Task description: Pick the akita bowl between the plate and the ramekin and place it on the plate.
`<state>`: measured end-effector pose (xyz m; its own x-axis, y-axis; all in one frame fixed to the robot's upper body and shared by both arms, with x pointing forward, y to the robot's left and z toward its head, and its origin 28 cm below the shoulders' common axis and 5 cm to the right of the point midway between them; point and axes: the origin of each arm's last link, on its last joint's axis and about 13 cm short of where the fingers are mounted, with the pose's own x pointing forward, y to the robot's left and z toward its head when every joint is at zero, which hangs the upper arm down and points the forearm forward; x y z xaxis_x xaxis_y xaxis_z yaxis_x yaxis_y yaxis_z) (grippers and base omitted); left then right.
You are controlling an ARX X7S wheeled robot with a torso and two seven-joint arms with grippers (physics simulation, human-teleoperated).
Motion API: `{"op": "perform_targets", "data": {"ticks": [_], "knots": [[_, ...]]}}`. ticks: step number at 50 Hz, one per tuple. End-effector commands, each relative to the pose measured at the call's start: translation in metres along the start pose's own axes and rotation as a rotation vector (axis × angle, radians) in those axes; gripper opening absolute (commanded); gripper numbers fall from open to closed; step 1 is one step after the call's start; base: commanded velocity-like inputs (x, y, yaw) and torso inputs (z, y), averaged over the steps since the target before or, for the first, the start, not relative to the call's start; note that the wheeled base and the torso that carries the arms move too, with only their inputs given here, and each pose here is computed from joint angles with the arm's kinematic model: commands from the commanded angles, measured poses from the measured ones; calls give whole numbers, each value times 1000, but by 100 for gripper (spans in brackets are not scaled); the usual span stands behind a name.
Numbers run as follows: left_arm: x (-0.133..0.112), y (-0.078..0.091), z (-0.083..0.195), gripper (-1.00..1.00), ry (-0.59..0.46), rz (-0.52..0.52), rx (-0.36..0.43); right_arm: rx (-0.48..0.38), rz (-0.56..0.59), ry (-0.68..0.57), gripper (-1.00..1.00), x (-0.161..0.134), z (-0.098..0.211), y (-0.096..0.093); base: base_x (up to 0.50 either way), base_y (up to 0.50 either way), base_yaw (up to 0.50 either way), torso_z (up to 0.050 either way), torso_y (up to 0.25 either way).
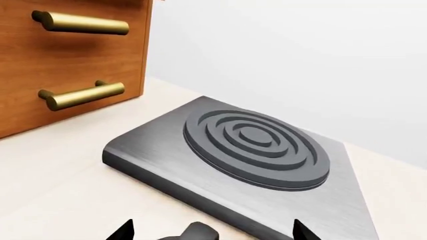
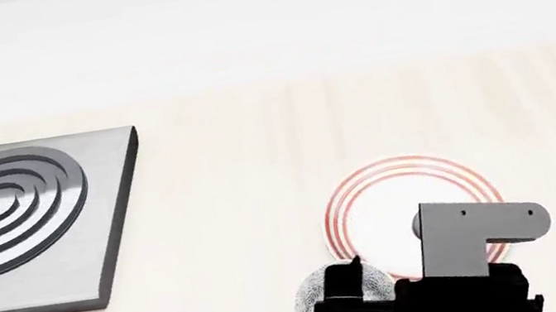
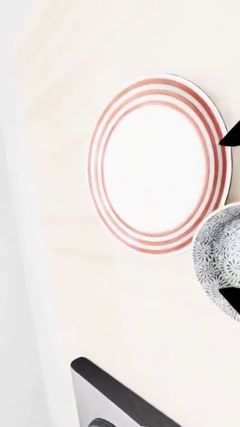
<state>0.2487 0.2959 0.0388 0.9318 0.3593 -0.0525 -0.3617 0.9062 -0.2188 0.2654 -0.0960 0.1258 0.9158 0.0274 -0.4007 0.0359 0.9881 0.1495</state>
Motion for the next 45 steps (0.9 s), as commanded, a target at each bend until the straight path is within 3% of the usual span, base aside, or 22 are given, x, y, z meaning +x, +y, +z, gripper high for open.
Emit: {"op": "perform_targets", "data": {"ticks": [1, 26, 45], "knots": [[1, 0, 0, 100, 0, 1, -1, 40, -16, 51, 100, 8, 1, -1, 0, 0, 0, 0, 0], [0, 0, 0, 100, 0, 2, 1, 59, -14, 136, 100, 21, 3, 2, 0, 0, 0, 0, 0], [1, 0, -1, 100, 1, 3, 0, 131, 8, 195, 100, 29, 1, -1, 0, 0, 0, 0, 0]]}}
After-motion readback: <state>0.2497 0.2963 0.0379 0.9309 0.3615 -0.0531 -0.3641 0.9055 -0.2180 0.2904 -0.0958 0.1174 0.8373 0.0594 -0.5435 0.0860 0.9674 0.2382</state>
